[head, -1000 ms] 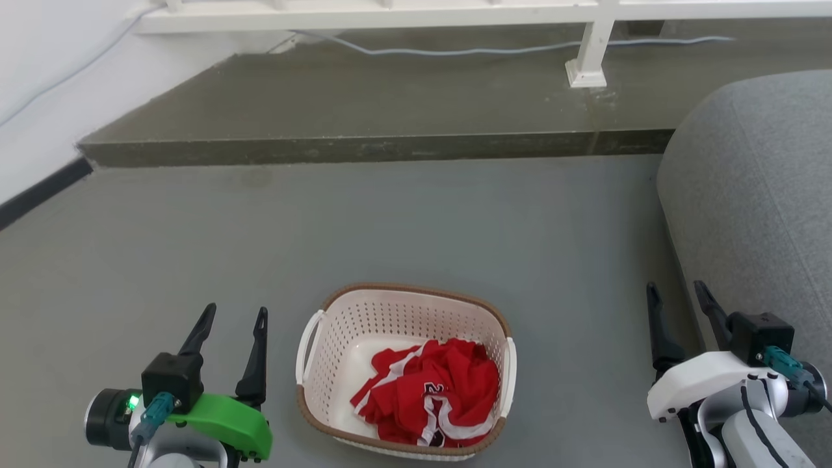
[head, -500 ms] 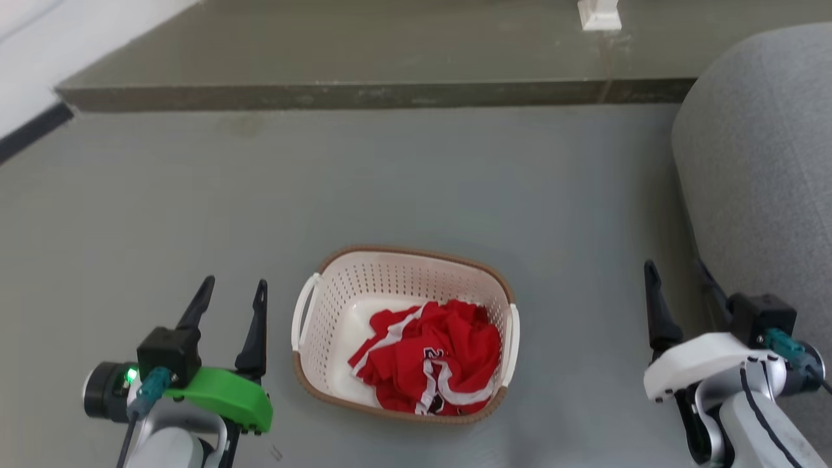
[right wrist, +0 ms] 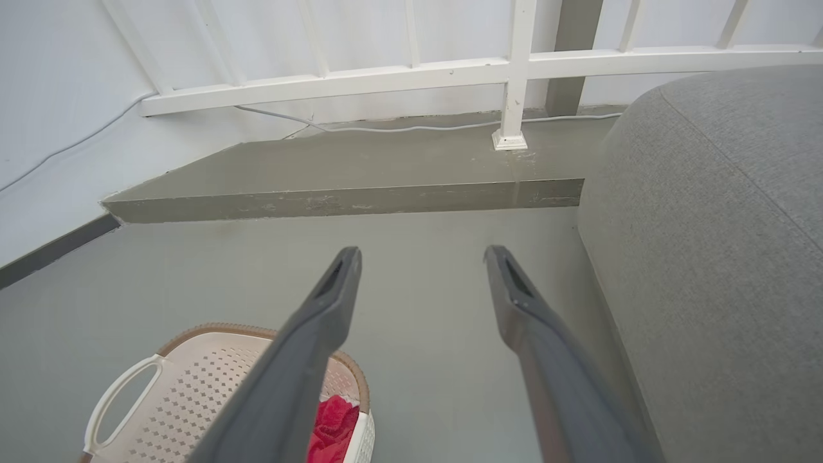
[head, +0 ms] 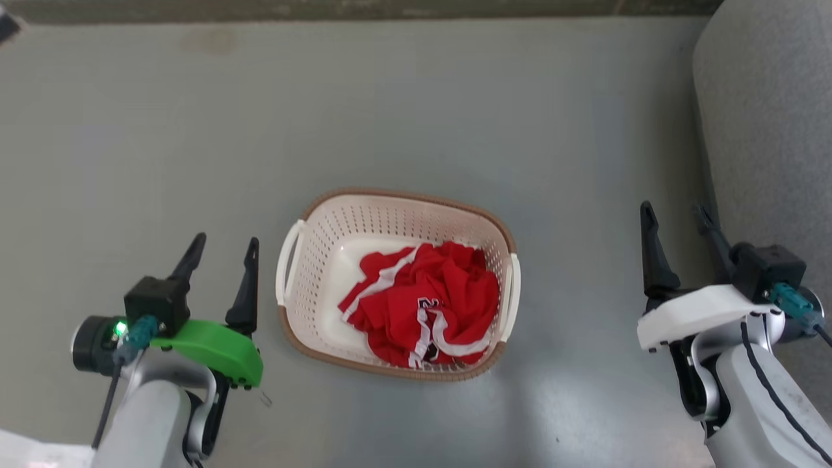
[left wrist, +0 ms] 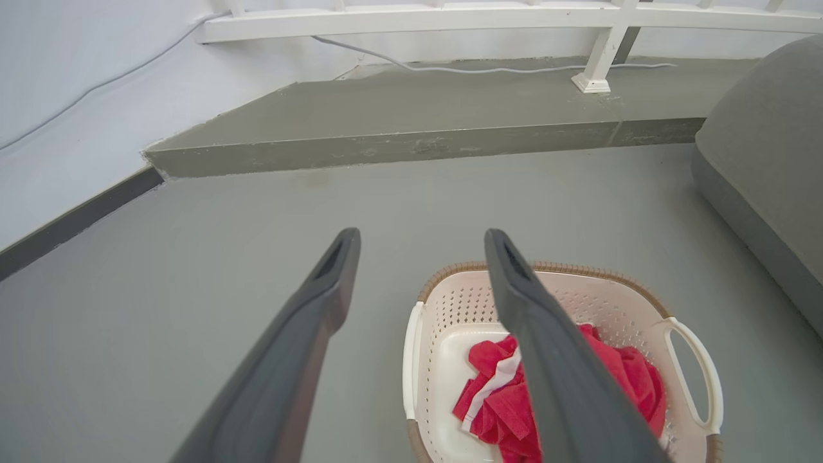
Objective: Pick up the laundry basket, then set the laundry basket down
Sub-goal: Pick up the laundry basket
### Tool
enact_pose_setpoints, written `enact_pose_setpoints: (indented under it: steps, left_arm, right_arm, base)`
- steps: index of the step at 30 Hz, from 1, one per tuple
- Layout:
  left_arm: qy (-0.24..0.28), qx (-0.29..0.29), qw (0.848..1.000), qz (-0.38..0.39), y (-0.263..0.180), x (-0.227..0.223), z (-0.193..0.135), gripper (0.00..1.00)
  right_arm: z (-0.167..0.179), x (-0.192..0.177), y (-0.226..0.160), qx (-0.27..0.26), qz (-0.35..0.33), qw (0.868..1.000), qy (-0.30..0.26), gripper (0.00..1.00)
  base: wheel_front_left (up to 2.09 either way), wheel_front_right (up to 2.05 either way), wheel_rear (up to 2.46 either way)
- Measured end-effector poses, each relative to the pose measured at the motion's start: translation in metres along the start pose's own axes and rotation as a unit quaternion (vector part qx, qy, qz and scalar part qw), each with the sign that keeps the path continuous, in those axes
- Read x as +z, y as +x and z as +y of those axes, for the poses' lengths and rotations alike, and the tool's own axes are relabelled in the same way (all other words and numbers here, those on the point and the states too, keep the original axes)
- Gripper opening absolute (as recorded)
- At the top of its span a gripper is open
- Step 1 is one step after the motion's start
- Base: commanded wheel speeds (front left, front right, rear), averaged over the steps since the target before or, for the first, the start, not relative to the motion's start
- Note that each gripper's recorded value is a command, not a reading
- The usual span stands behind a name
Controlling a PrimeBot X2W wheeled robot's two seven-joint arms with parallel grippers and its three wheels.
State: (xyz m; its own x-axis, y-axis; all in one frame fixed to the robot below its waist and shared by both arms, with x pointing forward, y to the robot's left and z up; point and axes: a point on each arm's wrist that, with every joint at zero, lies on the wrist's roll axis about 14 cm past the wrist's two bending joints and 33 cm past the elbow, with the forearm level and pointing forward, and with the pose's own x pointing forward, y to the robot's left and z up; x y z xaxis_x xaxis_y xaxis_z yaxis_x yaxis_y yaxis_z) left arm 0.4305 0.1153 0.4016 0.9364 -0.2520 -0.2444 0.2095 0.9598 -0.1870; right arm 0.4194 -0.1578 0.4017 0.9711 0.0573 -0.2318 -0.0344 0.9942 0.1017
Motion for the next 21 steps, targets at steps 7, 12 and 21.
enact_pose_setpoints:
  steps: [7,12,21]
  left_arm:
    - [-0.026,-0.003,0.998,0.063,0.024,-0.037,0.007,1.00]
    - [-0.036,-0.009,0.994,0.101,0.036,-0.060,0.010,1.00]
    - [-0.049,-0.022,0.983,0.173,0.063,-0.110,0.013,1.00]
  right_arm:
    - [-0.003,-0.011,0.018,-0.003,0.011,1.000,0.003,1.00]
    - [-0.004,-0.020,0.028,-0.006,0.018,1.000,0.005,1.00]
    - [-0.012,-0.046,0.042,-0.021,0.044,0.999,0.013,1.00]
  base:
    - [0.00,0.00,0.00]
    - [0.00,0.00,0.00]
    - [0.00,0.00,0.00]
